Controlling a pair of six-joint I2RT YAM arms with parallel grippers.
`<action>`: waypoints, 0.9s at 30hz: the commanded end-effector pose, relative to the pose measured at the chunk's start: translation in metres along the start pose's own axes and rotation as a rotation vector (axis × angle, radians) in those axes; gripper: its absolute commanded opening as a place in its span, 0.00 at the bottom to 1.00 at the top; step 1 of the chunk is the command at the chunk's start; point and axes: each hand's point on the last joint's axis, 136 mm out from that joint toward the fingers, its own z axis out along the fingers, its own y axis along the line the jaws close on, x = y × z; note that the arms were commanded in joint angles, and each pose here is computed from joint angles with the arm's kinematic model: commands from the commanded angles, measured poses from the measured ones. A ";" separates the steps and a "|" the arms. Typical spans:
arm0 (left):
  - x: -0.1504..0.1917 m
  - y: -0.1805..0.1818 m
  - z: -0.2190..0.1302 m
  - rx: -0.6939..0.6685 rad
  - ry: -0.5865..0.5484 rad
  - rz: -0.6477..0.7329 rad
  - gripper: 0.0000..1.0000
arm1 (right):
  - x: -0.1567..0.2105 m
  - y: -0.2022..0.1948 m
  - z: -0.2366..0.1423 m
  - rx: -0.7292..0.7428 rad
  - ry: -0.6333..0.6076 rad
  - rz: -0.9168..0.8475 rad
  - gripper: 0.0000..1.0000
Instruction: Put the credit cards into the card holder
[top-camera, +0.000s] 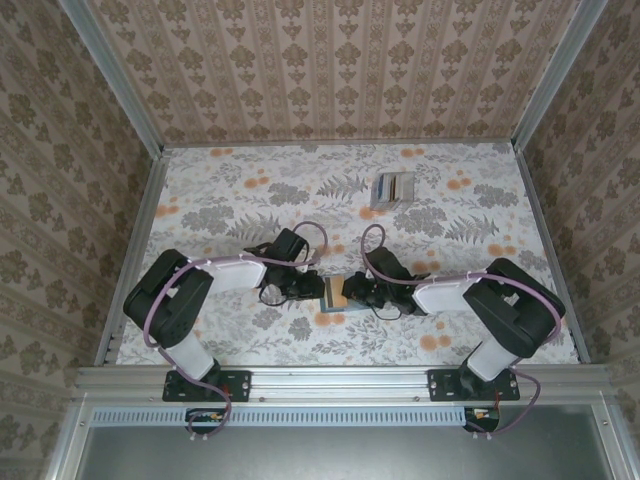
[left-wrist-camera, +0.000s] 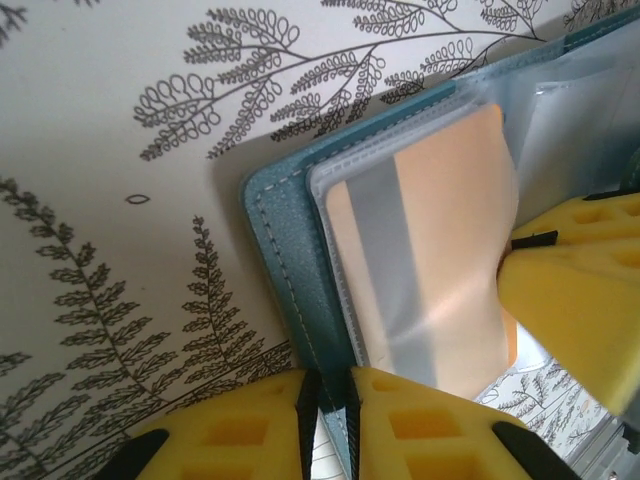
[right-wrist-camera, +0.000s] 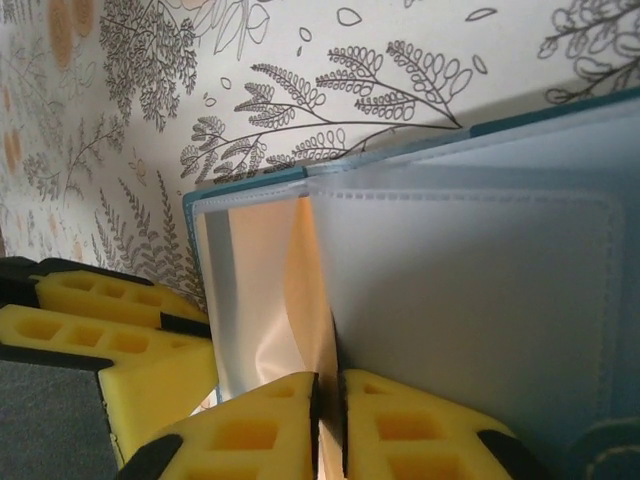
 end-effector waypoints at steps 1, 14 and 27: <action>-0.003 -0.006 -0.001 0.034 -0.025 0.004 0.20 | 0.011 0.001 -0.008 0.070 0.038 -0.064 0.27; -0.014 -0.008 -0.011 0.081 -0.088 0.002 0.21 | 0.005 -0.020 -0.062 0.266 -0.020 -0.152 0.59; -0.014 -0.002 -0.010 0.078 -0.086 -0.004 0.21 | 0.014 -0.041 -0.050 0.319 -0.014 -0.158 0.59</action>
